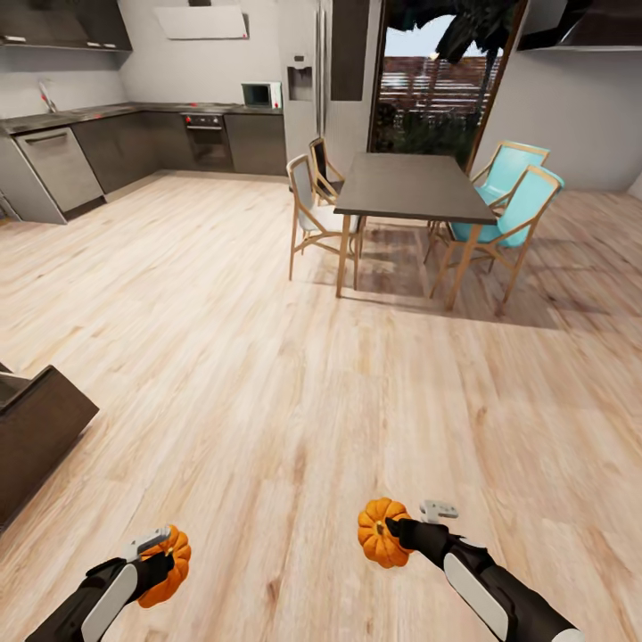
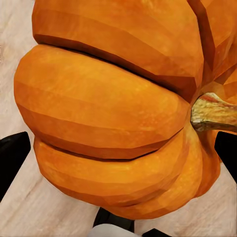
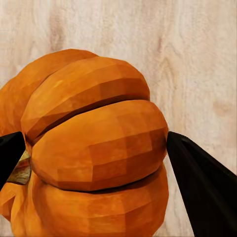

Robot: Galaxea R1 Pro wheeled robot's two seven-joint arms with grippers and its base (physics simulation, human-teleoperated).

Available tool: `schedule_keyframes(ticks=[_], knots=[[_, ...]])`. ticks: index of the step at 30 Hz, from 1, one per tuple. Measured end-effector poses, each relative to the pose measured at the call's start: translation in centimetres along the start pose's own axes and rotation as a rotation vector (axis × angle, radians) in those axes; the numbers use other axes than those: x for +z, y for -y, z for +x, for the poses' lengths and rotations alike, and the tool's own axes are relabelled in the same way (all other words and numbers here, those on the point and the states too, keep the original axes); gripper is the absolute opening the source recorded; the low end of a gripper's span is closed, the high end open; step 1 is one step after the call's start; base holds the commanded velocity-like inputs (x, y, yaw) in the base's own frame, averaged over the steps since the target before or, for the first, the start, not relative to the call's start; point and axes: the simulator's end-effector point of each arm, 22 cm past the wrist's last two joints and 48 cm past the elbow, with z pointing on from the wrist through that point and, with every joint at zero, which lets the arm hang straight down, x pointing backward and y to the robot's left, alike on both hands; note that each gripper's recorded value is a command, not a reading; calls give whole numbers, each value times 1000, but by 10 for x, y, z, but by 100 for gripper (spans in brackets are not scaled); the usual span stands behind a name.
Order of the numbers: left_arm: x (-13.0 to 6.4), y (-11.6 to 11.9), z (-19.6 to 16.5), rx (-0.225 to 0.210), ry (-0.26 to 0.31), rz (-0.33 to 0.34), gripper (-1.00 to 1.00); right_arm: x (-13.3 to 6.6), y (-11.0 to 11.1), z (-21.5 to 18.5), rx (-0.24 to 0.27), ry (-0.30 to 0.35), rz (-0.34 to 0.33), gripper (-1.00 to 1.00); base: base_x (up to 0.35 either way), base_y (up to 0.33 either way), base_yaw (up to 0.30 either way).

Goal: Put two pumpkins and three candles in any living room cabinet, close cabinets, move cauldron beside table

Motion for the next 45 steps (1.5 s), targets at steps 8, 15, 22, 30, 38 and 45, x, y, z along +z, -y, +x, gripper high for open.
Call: schedule_keyframes(ticks=[8, 15, 22, 30, 38, 45], knots=[[-2, 1, -2, -4, 5, 3, -100, 1, -24, 1, 8, 1, -31, -100, 311, 0, 261], [-3, 2, -4, -13, 7, 10, -100, 1, -29, -1, 6, 6, -36, -100, 192, 0, 265], [-5, 3, -5, -18, 9, 14, -100, -1, -31, -3, 5, 10, -39, -100, 82, 0, 265], [-6, 4, -7, -20, 14, 16, -100, -2, -38, -3, 2, 13, -49, -100, 33, 0, 265], [-8, 4, -10, -13, 22, 16, -100, -3, -48, 2, -30, 4, -62, -100, 253, 0, 265], [-9, 4, -11, -13, 24, 16, -100, -4, -48, 1, -33, 8, -64, -100, 324, 0, 219]])
